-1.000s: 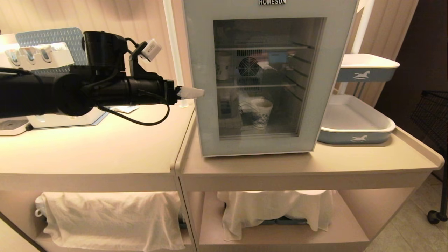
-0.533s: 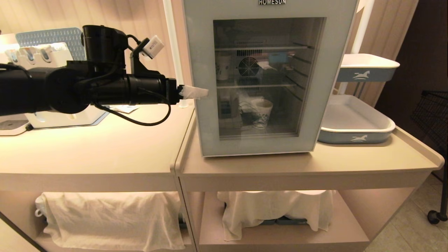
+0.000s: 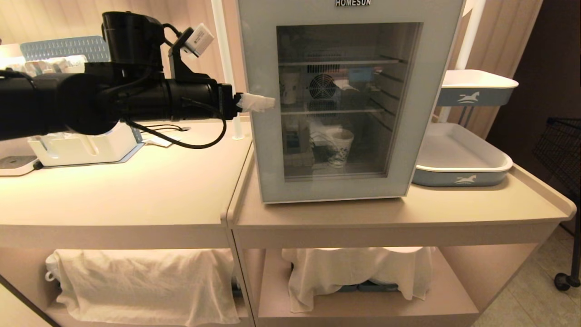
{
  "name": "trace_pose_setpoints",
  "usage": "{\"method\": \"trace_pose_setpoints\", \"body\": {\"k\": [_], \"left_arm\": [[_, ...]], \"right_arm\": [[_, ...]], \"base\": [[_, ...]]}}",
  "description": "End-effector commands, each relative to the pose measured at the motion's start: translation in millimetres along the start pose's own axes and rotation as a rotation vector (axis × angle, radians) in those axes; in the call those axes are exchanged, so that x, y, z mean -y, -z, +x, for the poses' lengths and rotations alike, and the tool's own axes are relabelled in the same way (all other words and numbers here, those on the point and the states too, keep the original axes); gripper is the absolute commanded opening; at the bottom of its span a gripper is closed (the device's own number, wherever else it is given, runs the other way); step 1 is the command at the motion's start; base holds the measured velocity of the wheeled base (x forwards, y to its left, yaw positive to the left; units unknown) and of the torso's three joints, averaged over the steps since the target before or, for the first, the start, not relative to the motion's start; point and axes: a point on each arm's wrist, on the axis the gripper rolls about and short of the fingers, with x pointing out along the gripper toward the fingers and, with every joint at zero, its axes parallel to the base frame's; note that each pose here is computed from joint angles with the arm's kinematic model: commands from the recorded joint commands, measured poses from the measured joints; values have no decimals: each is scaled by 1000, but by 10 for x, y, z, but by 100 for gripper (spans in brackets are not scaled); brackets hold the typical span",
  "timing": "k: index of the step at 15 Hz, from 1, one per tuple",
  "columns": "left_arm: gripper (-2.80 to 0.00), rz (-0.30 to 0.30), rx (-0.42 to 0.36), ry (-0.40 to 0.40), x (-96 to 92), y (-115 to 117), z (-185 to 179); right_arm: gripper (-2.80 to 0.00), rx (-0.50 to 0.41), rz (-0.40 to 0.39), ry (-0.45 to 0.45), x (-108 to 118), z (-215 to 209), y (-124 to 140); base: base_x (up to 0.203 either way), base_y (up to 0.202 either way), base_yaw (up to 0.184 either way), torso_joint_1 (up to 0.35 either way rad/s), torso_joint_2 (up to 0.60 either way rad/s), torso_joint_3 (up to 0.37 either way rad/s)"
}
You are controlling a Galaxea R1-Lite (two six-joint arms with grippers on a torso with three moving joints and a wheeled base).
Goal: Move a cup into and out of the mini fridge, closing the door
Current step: Open the freezer door
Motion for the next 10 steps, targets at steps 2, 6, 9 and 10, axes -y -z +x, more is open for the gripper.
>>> {"method": "trace_pose_setpoints", "body": {"k": [2, 6, 9, 10], "left_arm": [[0, 14, 24, 1, -29, -69, 42], [0, 16, 21, -2, -54, -36, 73], [0, 9, 15, -3, -77, -5, 97], [0, 5, 12, -3, -79, 1, 100]], "right_arm": [[-280, 0, 1, -1, 0, 1, -1], [-280, 0, 1, -2, 0, 1, -1], [-280, 0, 1, -1, 0, 1, -1], [-280, 0, 1, -2, 0, 1, -1]], "base": [[0, 0, 0, 0, 0, 0], [0, 0, 0, 0, 0, 0], [0, 0, 0, 0, 0, 0], [0, 0, 0, 0, 0, 0]]}}
